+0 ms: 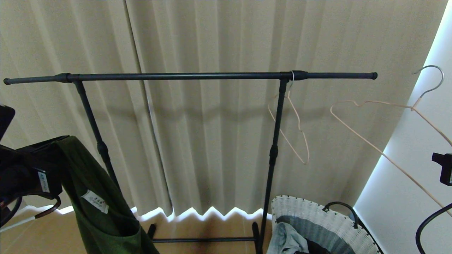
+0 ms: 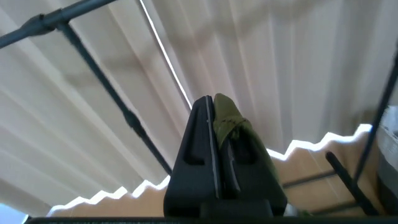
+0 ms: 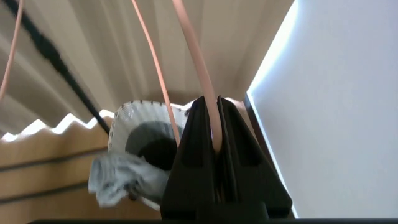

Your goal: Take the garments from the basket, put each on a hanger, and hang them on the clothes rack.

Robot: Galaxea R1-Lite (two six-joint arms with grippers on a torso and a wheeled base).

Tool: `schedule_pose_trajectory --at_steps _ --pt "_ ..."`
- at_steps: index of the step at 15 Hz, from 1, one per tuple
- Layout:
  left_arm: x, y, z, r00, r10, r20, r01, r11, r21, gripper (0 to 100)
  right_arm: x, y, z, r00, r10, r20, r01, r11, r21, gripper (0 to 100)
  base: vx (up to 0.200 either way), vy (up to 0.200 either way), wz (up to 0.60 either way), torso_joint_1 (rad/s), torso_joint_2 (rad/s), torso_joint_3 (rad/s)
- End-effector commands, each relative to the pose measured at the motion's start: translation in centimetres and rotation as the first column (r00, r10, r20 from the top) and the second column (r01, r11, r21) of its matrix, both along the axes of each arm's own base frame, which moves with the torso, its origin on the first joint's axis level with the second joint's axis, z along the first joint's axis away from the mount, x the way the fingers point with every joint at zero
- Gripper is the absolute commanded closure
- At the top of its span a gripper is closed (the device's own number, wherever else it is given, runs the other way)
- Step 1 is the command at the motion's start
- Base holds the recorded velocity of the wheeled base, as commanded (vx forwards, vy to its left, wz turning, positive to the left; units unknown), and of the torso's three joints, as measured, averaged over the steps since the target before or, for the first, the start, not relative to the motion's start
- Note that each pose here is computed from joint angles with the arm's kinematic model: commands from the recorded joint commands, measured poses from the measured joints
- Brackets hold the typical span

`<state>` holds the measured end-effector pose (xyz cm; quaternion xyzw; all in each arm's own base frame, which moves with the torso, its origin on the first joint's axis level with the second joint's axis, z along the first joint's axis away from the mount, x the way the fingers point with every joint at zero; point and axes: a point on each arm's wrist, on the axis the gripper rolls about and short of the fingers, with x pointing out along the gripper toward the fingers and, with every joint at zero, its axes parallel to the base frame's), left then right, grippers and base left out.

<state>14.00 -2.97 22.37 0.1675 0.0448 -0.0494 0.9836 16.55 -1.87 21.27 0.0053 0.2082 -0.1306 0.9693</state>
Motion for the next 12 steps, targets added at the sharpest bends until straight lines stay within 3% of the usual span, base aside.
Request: schedule_pose_trajectory --at_steps 1,5,8,12 --pt "0.1 0.0 -0.4 1.0 -0.001 -0.015 0.001 1.0 0.004 100 -0.5 0.3 -0.4 1.0 0.018 -0.004 -0.018 1.0 0.001 100 0.0 0.0 0.0 0.0 0.0 0.0" --pt "0.2 -0.1 -0.6 1.0 -0.001 -0.025 0.001 1.0 0.006 100 -0.6 0.9 -0.4 0.999 0.052 -0.001 -0.052 0.999 0.002 100 0.0 0.0 0.0 0.0 0.0 0.0" --pt "0.2 -0.1 -0.5 1.0 0.001 -0.022 -0.001 1.0 0.006 100 -0.7 1.3 0.0 0.996 0.081 0.02 -0.081 0.997 0.004 100 0.0 0.2 0.0 -0.001 0.0 0.002" --pt "0.3 -0.1 -0.6 1.0 -0.001 -0.03 0.001 1.0 0.009 100 -2.1 1.9 0.9 0.974 0.195 0.113 -0.199 0.98 0.024 100 0.0 0.2 0.0 0.004 0.0 0.0"
